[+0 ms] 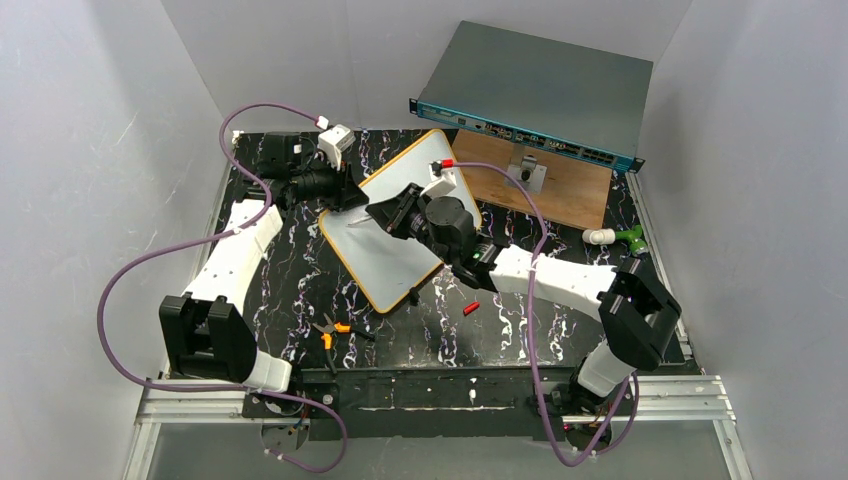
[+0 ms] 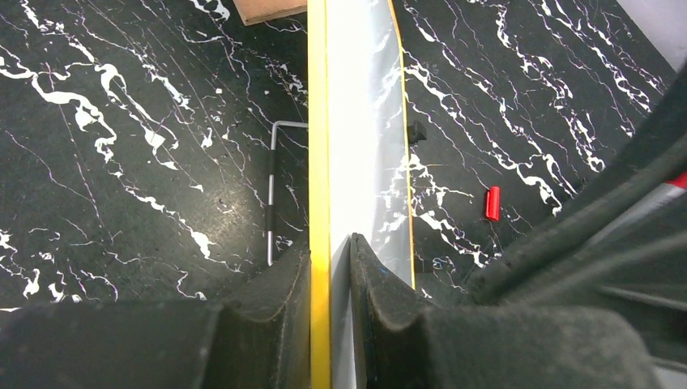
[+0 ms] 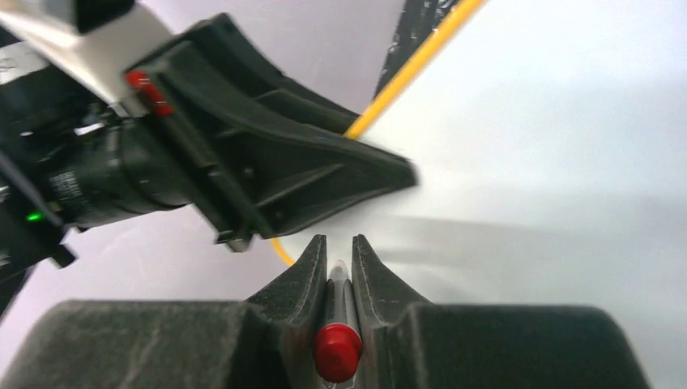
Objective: Write a sentence on the whiteboard
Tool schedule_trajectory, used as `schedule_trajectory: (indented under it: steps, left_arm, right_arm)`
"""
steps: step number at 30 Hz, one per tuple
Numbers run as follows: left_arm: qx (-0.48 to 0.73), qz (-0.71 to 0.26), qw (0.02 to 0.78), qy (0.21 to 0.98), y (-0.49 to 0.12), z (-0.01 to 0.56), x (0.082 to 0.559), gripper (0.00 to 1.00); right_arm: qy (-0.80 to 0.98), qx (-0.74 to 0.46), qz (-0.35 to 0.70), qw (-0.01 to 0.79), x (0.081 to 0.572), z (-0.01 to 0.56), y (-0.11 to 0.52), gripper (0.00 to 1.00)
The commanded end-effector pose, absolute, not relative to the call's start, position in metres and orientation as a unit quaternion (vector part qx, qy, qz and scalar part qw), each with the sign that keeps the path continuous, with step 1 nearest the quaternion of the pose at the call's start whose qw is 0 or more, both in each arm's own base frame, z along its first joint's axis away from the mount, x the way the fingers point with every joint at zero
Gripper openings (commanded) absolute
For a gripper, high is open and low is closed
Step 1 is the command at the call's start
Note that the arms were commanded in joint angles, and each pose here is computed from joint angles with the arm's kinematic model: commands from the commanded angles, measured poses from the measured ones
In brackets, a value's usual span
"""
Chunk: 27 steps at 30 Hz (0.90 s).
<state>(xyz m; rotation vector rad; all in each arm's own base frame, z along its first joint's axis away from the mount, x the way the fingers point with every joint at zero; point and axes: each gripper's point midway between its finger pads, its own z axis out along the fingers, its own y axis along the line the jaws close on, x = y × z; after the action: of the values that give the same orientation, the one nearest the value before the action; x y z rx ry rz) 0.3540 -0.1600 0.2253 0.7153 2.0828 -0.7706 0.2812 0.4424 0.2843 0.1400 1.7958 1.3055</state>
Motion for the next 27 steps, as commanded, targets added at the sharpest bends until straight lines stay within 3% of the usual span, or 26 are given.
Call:
schedule_trajectory:
  steps: [1,27]
  left_arm:
    - [0.296,-0.242,0.388,0.838,-0.143,0.204,0.352,0.00]
    - [0.290,-0.250,0.388,0.839,-0.145,0.205,0.354,0.00]
  right_arm:
    - [0.704,0.103,0.531,0.459,0.290,0.299,0.432,0.01]
    - [0.705,0.102,0.546,0.441,0.294,0.300,0.455,0.01]
